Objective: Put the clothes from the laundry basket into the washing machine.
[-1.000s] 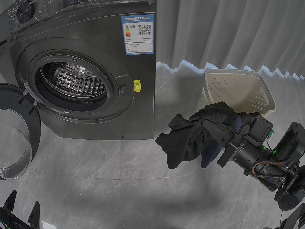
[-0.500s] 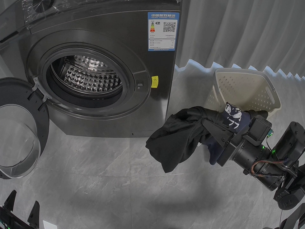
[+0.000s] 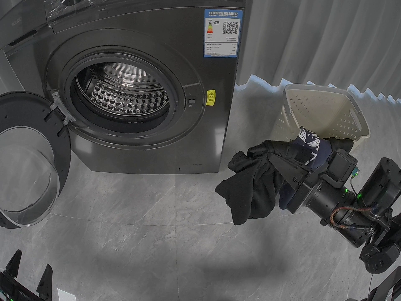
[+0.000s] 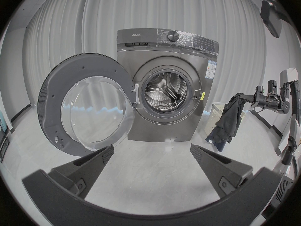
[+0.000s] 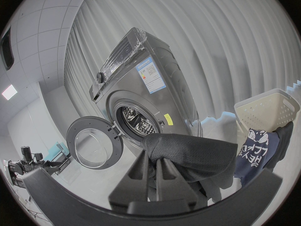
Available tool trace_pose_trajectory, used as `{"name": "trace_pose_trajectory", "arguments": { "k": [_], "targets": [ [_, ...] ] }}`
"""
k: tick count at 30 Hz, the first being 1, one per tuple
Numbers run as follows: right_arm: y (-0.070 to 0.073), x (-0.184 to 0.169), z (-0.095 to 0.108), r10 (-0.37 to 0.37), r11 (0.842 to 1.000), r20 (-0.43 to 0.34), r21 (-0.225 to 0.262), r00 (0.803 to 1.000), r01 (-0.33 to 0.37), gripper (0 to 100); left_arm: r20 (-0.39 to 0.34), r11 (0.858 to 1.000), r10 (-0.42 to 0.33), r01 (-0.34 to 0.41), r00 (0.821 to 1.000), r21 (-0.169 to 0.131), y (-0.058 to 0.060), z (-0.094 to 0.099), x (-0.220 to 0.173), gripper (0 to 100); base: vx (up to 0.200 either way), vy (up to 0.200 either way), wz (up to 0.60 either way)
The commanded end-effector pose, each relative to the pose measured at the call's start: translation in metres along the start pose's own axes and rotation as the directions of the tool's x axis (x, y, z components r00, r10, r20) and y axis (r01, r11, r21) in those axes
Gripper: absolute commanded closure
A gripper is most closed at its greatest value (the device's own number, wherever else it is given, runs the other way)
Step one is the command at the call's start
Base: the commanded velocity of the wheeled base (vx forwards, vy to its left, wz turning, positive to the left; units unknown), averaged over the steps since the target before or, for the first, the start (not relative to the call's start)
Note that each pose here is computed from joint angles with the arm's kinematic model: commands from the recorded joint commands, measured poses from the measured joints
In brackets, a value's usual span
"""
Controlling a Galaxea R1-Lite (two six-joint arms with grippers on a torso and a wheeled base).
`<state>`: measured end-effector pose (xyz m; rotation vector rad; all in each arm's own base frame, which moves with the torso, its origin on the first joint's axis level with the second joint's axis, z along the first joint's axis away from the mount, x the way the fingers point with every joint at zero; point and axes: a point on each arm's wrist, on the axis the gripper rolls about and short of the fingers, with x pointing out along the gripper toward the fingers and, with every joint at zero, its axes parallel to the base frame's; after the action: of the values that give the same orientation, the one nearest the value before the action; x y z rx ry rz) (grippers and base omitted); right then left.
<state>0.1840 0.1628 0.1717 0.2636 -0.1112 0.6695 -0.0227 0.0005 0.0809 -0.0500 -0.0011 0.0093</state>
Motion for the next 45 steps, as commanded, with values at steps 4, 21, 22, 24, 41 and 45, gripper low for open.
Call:
{"name": "trace_pose_trajectory", "arguments": {
  "k": [4,21,22,24,41,45],
  "targets": [
    [-0.002,0.002,-0.001,-0.010,1.000,0.000,0.000,1.000,0.010,100,-0.001,1.000,0.001,-0.001,1.000,-0.001,0.000,-0.005,0.000,0,0.000,0.200,0.00],
    [-0.007,0.004,0.002,-0.029,1.000,0.012,-0.005,1.000,0.029,100,-0.001,1.000,0.001,-0.001,1.000,-0.001,0.000,-0.005,0.000,0,0.000,0.153,0.00],
    [-0.007,0.004,0.001,-0.029,1.000,0.010,-0.004,1.000,0.029,100,-0.001,1.000,0.001,-0.001,1.000,-0.001,0.000,-0.005,0.000,0,0.000,0.000,0.00],
    [-0.007,0.004,0.002,-0.030,1.000,0.012,-0.004,0.999,0.030,100,-0.002,1.000,0.000,0.000,1.000,-0.001,0.000,-0.005,0.000,0,0.000,0.000,0.00],
    [-0.014,-0.005,0.005,-0.120,0.993,0.042,-0.009,0.992,0.121,100,-0.001,1.000,0.001,-0.001,1.000,0.001,0.000,-0.005,0.000,0,0.000,0.047,0.00],
    [-0.015,-0.007,0.008,-0.122,0.993,0.049,0.000,0.991,0.122,100,-0.001,1.000,0.000,0.000,1.000,-0.001,0.000,-0.005,0.000,0,0.000,0.200,0.00]
  ]
}}
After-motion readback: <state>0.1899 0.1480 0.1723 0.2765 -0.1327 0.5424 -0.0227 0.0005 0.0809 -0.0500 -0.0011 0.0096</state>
